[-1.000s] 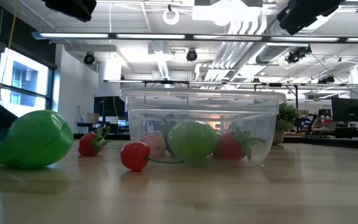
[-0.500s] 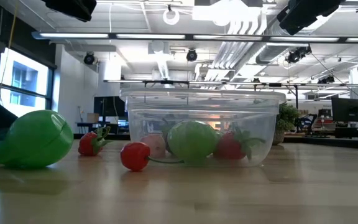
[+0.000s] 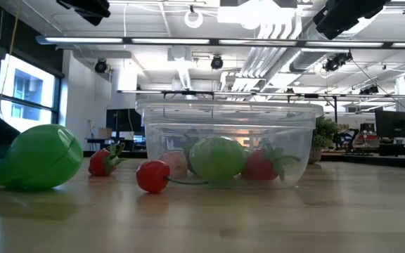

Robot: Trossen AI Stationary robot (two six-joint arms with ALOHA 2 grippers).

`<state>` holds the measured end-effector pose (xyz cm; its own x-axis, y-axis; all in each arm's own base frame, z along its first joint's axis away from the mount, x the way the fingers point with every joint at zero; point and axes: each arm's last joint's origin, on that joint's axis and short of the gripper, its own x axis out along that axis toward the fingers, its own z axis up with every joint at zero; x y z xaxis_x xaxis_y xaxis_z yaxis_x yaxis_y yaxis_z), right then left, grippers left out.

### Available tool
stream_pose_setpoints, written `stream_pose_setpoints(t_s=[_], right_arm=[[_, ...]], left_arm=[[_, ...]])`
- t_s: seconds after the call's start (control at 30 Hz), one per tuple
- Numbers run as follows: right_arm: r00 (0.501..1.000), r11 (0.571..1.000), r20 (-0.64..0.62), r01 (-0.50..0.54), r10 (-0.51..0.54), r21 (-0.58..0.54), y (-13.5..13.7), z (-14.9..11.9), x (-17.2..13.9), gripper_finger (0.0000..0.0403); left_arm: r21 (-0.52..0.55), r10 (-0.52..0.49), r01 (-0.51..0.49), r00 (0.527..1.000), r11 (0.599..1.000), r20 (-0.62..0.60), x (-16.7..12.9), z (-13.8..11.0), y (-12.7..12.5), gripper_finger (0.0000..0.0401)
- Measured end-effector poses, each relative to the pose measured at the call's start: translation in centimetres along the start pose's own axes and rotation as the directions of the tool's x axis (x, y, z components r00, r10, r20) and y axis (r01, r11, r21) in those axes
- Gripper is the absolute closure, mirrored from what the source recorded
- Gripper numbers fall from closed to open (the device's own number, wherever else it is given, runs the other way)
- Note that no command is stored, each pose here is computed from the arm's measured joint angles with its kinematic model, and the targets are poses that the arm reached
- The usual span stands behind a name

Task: Pick and placing Produce into tupperware
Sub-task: Put the blueberry into the transparent bin

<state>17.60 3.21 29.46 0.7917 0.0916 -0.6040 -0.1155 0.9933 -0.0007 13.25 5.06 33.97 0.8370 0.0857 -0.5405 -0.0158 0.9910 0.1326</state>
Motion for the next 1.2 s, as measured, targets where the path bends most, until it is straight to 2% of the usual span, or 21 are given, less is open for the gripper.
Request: stream_pose_setpoints(t_s=[0.17,0.37,0.47,0.6,0.67,0.77,0.87,1.03,1.13,1.2], right_arm=[[1.0,1.0,0.0,0.0,0.0,0.0,0.0,0.0,0.0,0.0373],[1.0,1.0,0.0,0.0,0.0,0.0,0.0,0.0,0.0,0.0373],[1.0,1.0,0.0,0.0,0.0,0.0,0.0,0.0,0.0,0.0373],[1.0,1.0,0.0,0.0,0.0,0.0,0.0,0.0,0.0,0.0373],[1.0,1.0,0.0,0.0,0.0,0.0,0.0,0.0,0.0,0.0373],[1.0,1.0,0.0,0.0,0.0,0.0,0.0,0.0,0.0,0.0373],[1.0,1.0,0.0,0.0,0.0,0.0,0.0,0.0,0.0,0.0373],[1.0,1.0,0.0,0.0,0.0,0.0,0.0,0.0,0.0,0.0373],[1.0,1.0,0.0,0.0,0.0,0.0,0.0,0.0,0.0,0.0373],[1.0,1.0,0.0,0.0,0.0,0.0,0.0,0.0,0.0,0.0373]], left_arm=[[-0.114,-0.014,0.013,1.0,0.993,-0.012,0.0,-0.1,-0.1,0.04],[-0.213,-0.065,0.039,0.991,0.976,-0.121,-0.1,-1.2,-0.5,0.04],[-0.213,-0.104,0.074,0.986,0.974,-0.133,-0.1,-1.5,-0.7,0.04],[-0.185,-0.2,0.185,0.978,0.965,-0.065,-0.6,-1.3,-1.1,0.04],[-0.174,-0.209,0.2,0.977,0.964,-0.037,-1.3,-1.3,-1.4,0.04],[-0.145,-0.166,0.167,0.986,0.975,0.017,-2.8,-1.5,-1.8,0.04],[-0.15,-0.087,0.105,0.989,0.983,0.123,-5.1,-1.6,-2.4,0.04],[-0.141,0.01,0.035,0.952,0.989,0.307,-8.3,-1.8,-3.2,0.04],[-0.146,0.056,-0.019,0.966,0.989,0.253,-8.1,-2.2,-3.1,0.04],[-0.138,0.087,-0.066,0.985,0.988,0.149,-7.1,-2.5,-2.8,0.04]])
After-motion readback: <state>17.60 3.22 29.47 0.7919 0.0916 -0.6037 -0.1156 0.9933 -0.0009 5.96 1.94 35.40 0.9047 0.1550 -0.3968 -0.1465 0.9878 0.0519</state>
